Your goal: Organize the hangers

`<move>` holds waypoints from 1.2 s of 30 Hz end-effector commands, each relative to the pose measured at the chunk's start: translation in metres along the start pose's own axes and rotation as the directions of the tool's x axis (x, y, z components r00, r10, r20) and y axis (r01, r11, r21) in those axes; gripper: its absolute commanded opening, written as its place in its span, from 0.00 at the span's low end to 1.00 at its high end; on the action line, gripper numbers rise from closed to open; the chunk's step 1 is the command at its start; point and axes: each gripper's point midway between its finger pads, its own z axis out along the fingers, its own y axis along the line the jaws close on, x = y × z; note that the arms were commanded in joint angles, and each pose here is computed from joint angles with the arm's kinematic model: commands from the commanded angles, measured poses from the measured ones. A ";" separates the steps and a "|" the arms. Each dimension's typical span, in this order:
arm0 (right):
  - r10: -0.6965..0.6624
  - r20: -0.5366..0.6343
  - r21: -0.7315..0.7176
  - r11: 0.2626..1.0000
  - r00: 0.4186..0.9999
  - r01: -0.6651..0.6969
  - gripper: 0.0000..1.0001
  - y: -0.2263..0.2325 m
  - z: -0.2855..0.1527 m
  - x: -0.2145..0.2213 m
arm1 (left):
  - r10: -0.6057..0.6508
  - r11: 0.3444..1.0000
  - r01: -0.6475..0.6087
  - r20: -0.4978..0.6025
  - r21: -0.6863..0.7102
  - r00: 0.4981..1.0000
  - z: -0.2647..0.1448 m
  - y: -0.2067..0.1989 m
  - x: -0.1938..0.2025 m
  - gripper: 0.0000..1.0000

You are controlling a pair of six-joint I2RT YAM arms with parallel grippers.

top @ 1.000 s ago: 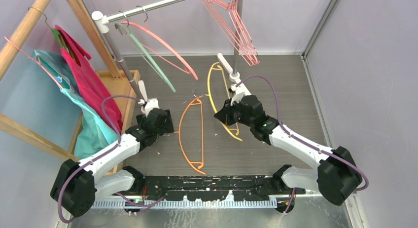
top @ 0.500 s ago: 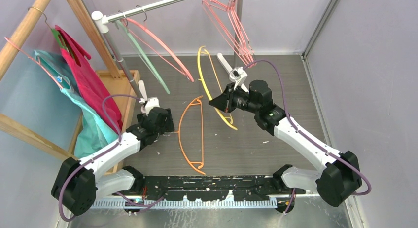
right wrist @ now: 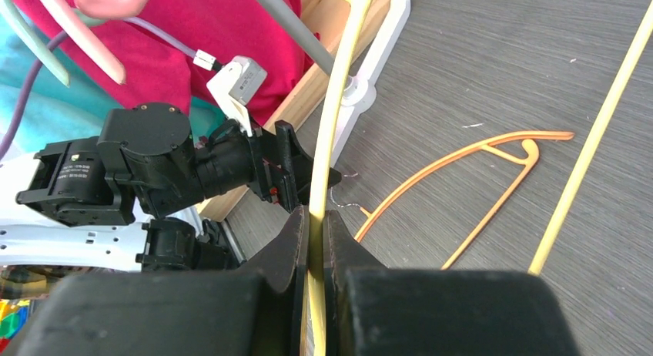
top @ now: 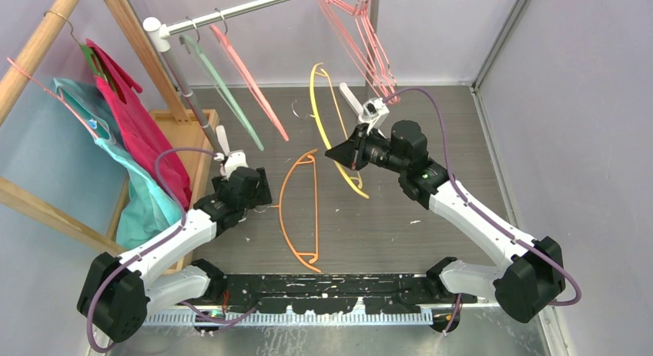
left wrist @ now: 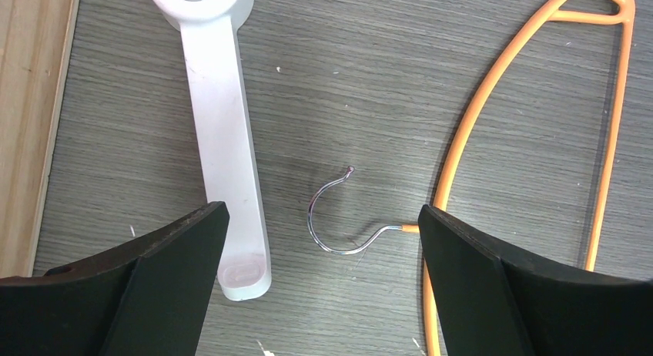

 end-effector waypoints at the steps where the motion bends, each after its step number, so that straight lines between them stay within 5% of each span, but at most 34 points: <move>1: -0.051 0.169 -0.123 0.990 0.984 0.072 0.01 0.041 -0.008 -0.053 | -0.027 1.000 0.026 0.037 0.012 0.999 -0.003 -0.004 -0.013 0.98; 18: 0.098 0.335 -0.494 0.865 0.937 0.086 0.01 0.128 0.034 -0.180 | -0.006 1.000 0.006 0.050 0.003 0.999 -0.004 -0.003 -0.019 0.98; 36: 0.206 0.306 -0.628 0.778 0.929 0.035 0.01 0.139 0.087 -0.217 | 0.012 1.000 -0.012 0.061 -0.008 0.998 -0.002 -0.003 -0.023 0.98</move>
